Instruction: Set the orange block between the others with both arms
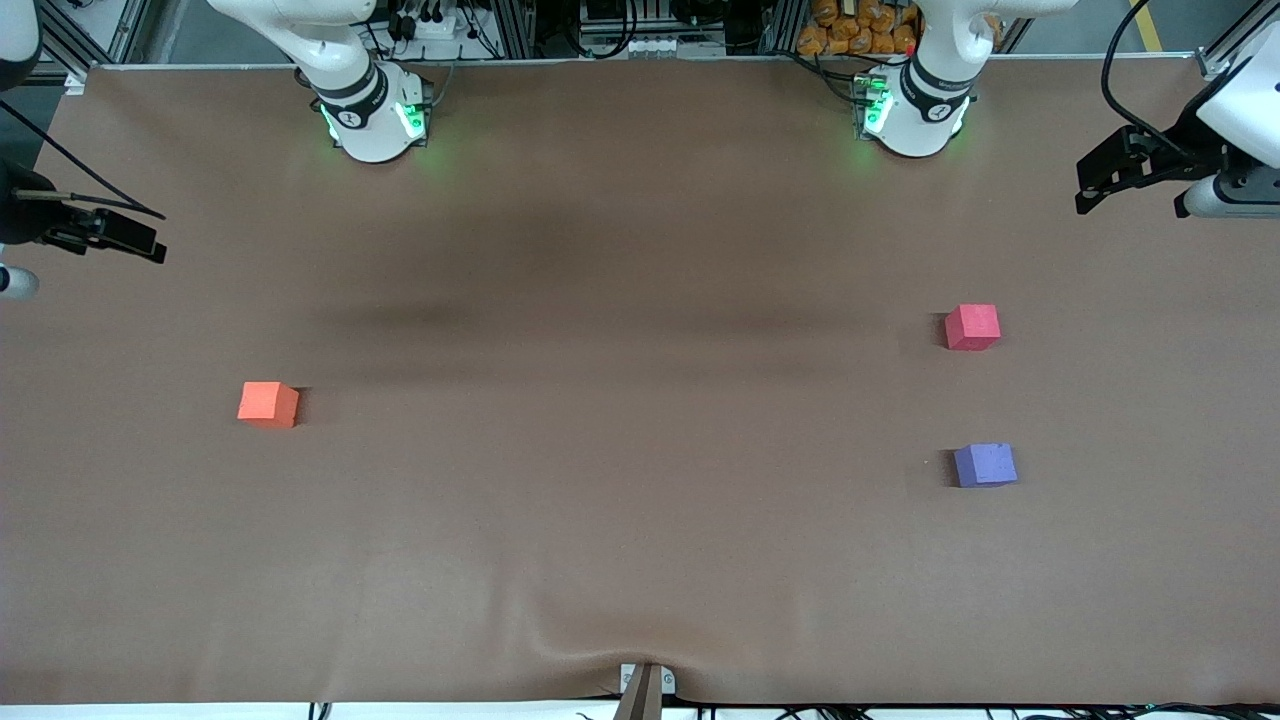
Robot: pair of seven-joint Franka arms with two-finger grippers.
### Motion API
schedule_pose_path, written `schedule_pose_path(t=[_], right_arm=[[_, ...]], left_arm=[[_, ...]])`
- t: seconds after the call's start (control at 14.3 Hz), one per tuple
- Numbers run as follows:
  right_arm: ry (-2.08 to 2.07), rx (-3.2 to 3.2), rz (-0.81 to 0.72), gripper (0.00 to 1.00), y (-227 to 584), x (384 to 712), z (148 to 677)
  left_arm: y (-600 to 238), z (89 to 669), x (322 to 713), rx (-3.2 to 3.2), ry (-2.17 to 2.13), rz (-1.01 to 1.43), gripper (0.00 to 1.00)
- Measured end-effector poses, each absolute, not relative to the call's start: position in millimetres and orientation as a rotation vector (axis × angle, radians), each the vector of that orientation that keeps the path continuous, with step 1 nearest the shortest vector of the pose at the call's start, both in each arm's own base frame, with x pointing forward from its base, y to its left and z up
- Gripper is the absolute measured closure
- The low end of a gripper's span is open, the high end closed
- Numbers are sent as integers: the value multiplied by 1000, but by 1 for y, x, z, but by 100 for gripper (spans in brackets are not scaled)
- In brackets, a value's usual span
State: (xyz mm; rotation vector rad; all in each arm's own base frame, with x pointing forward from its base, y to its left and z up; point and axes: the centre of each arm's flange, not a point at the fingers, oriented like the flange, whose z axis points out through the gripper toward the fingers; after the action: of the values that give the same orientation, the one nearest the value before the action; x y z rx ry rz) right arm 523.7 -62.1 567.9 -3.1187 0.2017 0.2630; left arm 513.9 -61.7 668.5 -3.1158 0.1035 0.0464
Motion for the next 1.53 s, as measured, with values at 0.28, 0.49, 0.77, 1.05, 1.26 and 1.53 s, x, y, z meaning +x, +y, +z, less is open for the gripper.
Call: schedule_pose_path(t=[0.28, 0.49, 0.77, 1.05, 1.26, 1.53], right_arm=[[201, -3118, 273, 0, -62, 528, 560], [201, -3118, 272, 0, -62, 528, 561], [200, -3118, 272, 0, -62, 528, 561], [199, -3119, 272, 0, -62, 528, 561], [199, -3119, 272, 0, -62, 528, 561], [201, -3117, 285, 0, -63, 533, 552]], left_arm=[[-62, 669, 514, -3116, 104, 46, 0], [-62, 669, 514, -3116, 104, 46, 0], [-62, 670, 514, -3116, 104, 43, 0], [-62, 673, 514, -3117, 104, 32, 0], [-62, 673, 514, -3117, 104, 31, 0], [-62, 673, 514, -3117, 104, 31, 0]])
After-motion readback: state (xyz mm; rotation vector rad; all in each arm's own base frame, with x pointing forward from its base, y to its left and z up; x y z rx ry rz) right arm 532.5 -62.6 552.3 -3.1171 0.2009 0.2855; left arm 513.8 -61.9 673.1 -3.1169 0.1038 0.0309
